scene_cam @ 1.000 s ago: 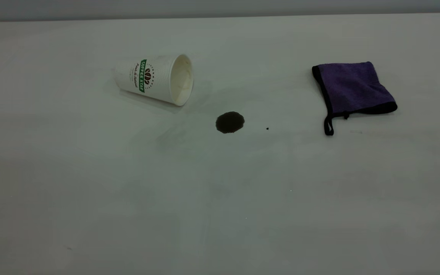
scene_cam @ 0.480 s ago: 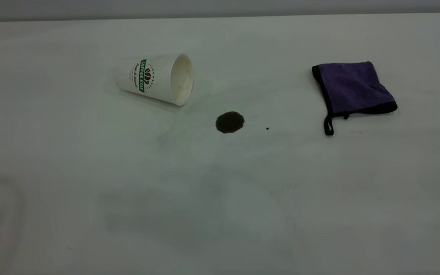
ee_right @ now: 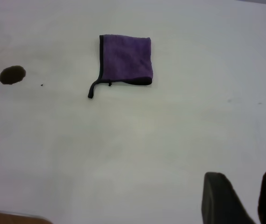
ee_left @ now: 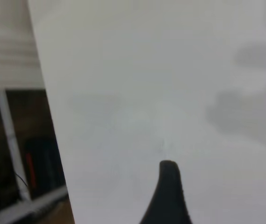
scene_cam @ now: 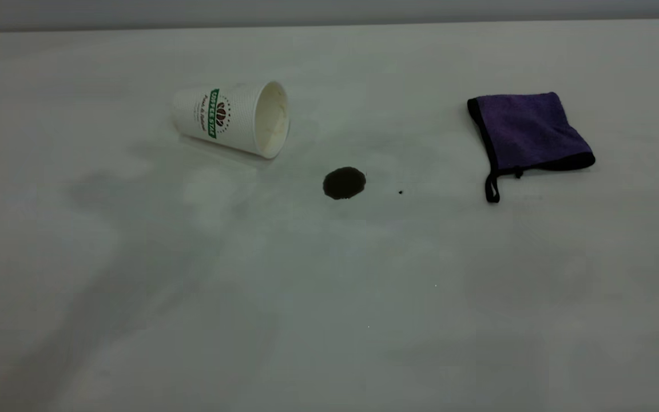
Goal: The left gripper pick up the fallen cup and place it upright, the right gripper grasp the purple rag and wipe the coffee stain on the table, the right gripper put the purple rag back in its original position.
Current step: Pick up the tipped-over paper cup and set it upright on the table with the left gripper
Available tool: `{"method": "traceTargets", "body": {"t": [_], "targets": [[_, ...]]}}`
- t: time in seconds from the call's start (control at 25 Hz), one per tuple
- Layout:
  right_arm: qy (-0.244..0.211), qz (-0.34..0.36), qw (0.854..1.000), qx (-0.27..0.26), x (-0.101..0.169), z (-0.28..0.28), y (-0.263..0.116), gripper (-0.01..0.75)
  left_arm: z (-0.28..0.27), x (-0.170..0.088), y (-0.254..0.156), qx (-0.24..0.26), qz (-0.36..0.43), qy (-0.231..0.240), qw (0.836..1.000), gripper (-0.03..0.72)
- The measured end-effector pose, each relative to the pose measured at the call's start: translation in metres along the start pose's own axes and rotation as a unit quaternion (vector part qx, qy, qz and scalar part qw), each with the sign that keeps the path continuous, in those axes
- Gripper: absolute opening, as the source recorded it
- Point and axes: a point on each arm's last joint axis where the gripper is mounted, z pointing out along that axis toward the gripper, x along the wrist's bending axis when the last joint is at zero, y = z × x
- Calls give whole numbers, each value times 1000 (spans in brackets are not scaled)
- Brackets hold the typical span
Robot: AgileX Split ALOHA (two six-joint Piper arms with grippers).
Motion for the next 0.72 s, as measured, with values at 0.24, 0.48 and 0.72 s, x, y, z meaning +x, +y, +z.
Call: {"method": "traceTargets", "body": {"t": [0.24,0.48,0.72], "targets": [[0,0,1000,0,0,0,0,238,33,-83,42,-10,47,15,999,704],[0,0,1000,0,0,0,0,238,51,-149,59,-36,93,20,995,699],[0,0,1000,0,0,0,0,238,81,-184,63,-34,115,27,992,695]]}}
